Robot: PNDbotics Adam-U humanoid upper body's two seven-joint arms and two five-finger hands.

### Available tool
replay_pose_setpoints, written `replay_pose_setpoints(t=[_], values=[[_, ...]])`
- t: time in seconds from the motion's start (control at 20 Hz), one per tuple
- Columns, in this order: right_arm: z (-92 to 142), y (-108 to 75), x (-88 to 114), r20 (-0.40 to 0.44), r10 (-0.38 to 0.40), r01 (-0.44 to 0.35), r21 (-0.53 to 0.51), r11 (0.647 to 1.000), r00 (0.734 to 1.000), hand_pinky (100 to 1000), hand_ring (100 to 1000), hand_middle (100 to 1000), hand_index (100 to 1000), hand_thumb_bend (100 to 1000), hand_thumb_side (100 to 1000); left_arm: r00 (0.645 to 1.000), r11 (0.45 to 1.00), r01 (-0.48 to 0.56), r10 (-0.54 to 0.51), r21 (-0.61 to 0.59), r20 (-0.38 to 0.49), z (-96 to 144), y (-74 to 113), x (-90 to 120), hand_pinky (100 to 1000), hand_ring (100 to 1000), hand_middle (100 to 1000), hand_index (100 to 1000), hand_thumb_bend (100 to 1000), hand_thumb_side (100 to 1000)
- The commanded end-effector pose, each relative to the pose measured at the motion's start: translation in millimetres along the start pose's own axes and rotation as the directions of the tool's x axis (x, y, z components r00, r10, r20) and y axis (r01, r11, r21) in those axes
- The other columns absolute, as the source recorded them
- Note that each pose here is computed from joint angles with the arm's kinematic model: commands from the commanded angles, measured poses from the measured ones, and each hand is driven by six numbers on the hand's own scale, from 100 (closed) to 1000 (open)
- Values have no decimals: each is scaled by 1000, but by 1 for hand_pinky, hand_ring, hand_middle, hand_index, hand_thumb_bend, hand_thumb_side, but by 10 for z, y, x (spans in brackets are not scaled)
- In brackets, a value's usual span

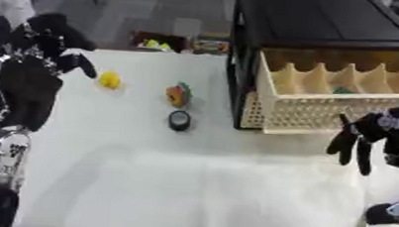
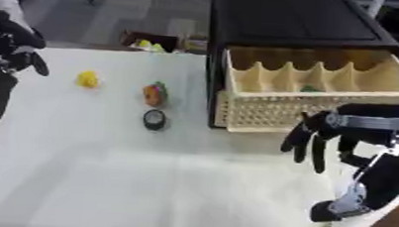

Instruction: Pick up objects from table and place into drawer.

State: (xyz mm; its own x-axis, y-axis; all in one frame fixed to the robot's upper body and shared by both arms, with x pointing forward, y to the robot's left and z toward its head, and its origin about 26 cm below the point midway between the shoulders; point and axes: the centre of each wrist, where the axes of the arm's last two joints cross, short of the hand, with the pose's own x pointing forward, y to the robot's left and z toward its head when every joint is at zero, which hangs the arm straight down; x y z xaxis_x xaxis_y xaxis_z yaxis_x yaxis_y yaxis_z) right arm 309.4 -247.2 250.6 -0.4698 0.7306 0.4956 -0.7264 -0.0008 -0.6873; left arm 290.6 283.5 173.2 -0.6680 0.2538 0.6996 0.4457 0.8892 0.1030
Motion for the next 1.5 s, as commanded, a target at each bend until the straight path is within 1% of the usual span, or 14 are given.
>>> replay_pose_setpoints(t=[0.05,0.15,0.2,0.4,0.65,0.7,0.8,1.0,1.35,1.5], values=[[38,-32,-17,-59,-28,30,34,999,998,125,557,631,815,527,163,1000,1000,16,-16,-12,17,-29,13,52,488,675,615,779,100,1000],[34,-24,-39,-67,-31,34,36,999,997,131,555,628,816,500,145,1000,1000,16,-16,-12,18,-29,13,52,488,674,615,779,100,1000],[34,-19,-52,-71,-33,35,37,999,997,130,553,626,815,485,162,1000,1000,16,-16,-12,18,-28,13,52,488,674,615,779,100,1000],[57,-5,-98,-86,-35,38,36,999,996,131,549,622,817,462,169,1000,1000,20,-20,-10,16,-21,14,50,489,674,615,779,100,1000],[109,-22,-116,-99,-24,26,16,1000,995,127,549,621,820,471,184,1000,1000,21,-21,-10,18,-18,13,48,490,674,616,780,100,1000],[117,-27,-116,-102,-22,23,12,1000,995,125,548,621,819,455,193,1000,1000,21,-21,-9,19,-18,13,48,490,674,617,780,100,1000],[128,-40,-115,-105,-17,18,5,1000,994,121,548,620,819,484,189,1000,1000,21,-21,-7,23,-17,14,48,490,674,616,780,100,1000],[133,-74,-99,-110,-6,5,-6,1000,994,119,550,623,821,498,199,999,1000,22,-22,-2,29,-13,14,46,490,674,616,779,100,1000],[86,-142,-96,-124,3,-6,-19,1000,992,119,551,625,823,496,198,999,1000,30,-30,-3,35,-1,5,35,488,672,615,778,100,1000],[49,-159,-92,-123,7,-9,-14,1000,992,125,550,624,823,479,193,999,999,34,-34,-5,36,1,0,30,487,671,615,777,100,1000]])
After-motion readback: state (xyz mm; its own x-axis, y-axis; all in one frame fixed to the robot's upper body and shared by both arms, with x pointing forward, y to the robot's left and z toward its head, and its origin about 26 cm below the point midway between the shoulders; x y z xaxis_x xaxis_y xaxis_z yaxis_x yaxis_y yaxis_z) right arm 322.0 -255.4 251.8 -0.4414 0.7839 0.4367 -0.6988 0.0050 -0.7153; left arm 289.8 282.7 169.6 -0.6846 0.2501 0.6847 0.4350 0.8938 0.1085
